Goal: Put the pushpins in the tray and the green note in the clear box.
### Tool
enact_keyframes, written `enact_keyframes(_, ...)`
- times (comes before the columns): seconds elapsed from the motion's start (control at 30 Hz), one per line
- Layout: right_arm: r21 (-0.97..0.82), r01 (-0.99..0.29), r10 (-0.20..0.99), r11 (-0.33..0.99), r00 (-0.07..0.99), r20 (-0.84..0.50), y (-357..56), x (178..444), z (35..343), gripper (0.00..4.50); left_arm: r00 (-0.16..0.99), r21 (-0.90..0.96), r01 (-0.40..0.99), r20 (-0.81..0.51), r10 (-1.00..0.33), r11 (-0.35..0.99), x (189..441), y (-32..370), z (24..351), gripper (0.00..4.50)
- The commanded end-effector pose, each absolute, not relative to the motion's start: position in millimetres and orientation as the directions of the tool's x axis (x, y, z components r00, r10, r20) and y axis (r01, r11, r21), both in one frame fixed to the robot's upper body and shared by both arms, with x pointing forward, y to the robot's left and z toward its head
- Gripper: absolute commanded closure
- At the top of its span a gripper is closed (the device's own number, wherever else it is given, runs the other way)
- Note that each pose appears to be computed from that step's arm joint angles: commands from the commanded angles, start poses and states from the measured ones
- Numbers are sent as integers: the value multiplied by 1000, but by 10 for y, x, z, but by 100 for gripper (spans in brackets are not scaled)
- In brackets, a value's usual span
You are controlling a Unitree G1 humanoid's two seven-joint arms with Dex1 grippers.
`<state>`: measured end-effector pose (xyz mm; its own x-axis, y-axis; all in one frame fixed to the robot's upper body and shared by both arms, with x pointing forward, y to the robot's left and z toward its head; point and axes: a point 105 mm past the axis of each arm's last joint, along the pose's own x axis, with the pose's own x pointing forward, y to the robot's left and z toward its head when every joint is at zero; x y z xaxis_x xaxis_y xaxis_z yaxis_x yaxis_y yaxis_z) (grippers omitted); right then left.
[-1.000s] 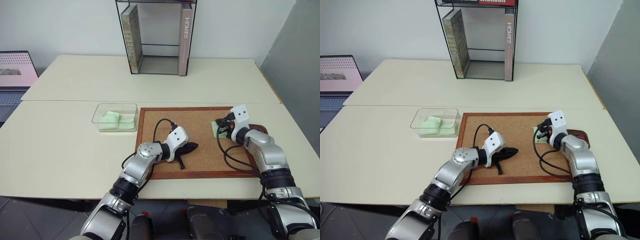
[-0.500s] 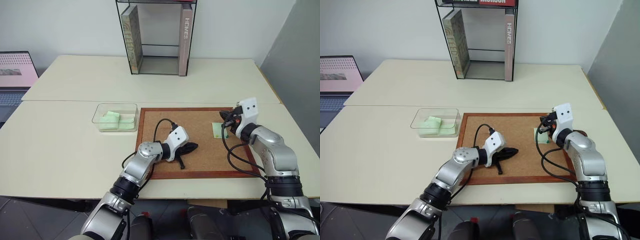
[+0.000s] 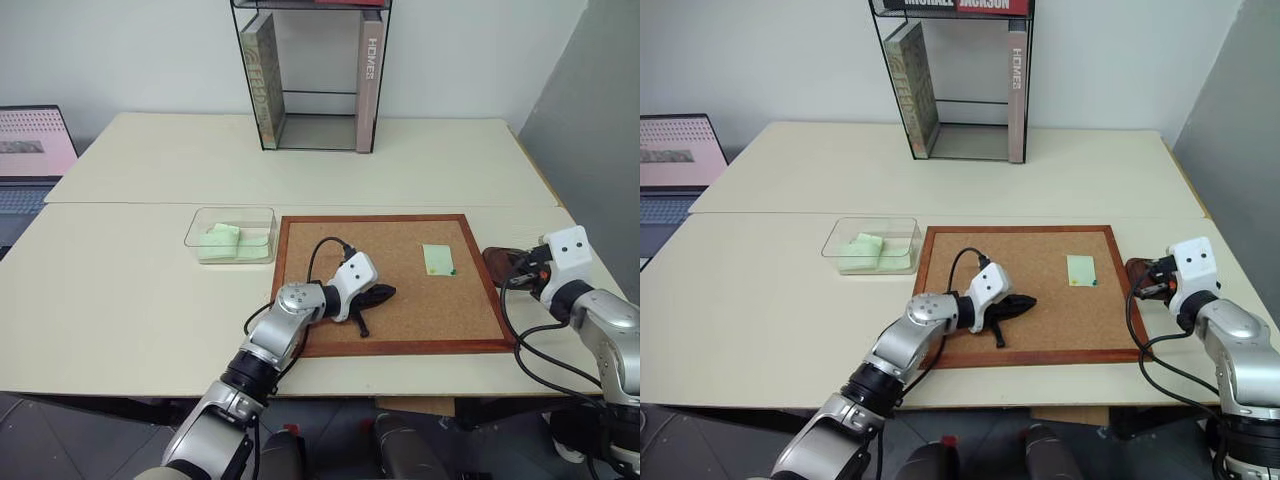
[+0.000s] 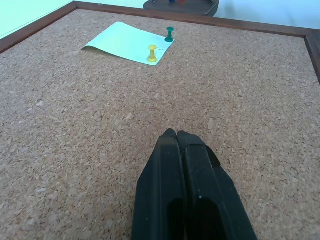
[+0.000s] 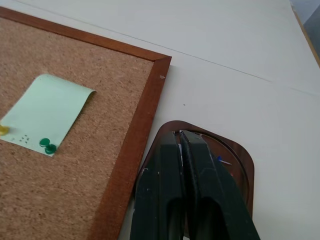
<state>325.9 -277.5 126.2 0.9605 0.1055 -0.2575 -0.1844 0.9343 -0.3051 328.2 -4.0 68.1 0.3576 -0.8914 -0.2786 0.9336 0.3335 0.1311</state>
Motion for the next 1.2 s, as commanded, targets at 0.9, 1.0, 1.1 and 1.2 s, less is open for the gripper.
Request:
enact_keyframes(0.9, -140, -135, 128, 981, 990, -62, -2676, 3272, 1668, 133, 345, 118, 939, -339, -875, 324, 3256, -3, 496, 450)
enact_keyframes(1.0, -108, -184, 176, 977, 981, -78, -2553, 3206, 1596, 133, 346, 121, 938, -338, -875, 324, 3263, -8, 501, 450)
enact_keyframes(1.1, -108, -238, 226, 965, 967, -116, -2368, 3158, 1444, 133, 346, 123, 938, -338, -875, 324, 3266, -1, 503, 450)
enact_keyframes(1.2, -111, -266, 248, 958, 957, -150, -2265, 3140, 1321, 133, 346, 124, 938, -339, -875, 323, 3268, 0, 504, 450)
